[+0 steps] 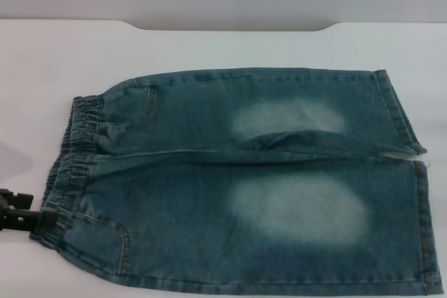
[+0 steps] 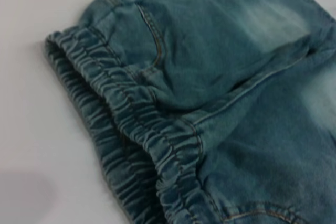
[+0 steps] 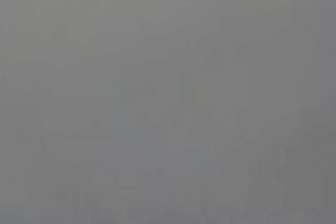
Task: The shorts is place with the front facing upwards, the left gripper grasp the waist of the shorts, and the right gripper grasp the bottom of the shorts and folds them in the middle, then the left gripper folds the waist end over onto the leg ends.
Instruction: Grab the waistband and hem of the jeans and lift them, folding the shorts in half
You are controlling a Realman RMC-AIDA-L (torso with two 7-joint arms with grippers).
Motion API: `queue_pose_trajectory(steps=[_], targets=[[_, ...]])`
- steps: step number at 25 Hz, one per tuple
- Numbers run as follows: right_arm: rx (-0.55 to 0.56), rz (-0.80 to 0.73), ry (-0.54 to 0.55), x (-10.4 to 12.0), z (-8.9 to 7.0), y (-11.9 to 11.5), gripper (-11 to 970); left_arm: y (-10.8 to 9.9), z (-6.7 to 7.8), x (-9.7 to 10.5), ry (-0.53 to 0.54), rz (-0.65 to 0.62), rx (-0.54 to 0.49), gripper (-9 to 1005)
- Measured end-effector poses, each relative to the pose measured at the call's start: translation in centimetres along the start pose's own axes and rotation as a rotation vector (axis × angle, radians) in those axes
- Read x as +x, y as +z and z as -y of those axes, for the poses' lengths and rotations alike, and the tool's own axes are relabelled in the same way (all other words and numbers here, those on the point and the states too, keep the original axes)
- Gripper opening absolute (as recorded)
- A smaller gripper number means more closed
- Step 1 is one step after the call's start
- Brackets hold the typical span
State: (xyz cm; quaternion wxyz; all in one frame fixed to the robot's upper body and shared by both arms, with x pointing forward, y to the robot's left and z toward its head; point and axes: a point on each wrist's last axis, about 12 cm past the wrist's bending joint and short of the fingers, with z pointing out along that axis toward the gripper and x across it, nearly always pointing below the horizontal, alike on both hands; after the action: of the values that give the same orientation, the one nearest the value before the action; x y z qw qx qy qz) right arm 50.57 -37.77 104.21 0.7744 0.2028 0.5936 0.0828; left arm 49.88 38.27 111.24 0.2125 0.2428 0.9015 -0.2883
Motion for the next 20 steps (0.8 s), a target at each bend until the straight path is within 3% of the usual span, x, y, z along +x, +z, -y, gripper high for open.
queue_pose_trajectory(steps=[20], targets=[[-0.002, 0.004, 0.002, 0.0, -0.1, 0.2, 488, 1.6, 0.0, 0.3, -0.007, -0.078, 0.016, 773]])
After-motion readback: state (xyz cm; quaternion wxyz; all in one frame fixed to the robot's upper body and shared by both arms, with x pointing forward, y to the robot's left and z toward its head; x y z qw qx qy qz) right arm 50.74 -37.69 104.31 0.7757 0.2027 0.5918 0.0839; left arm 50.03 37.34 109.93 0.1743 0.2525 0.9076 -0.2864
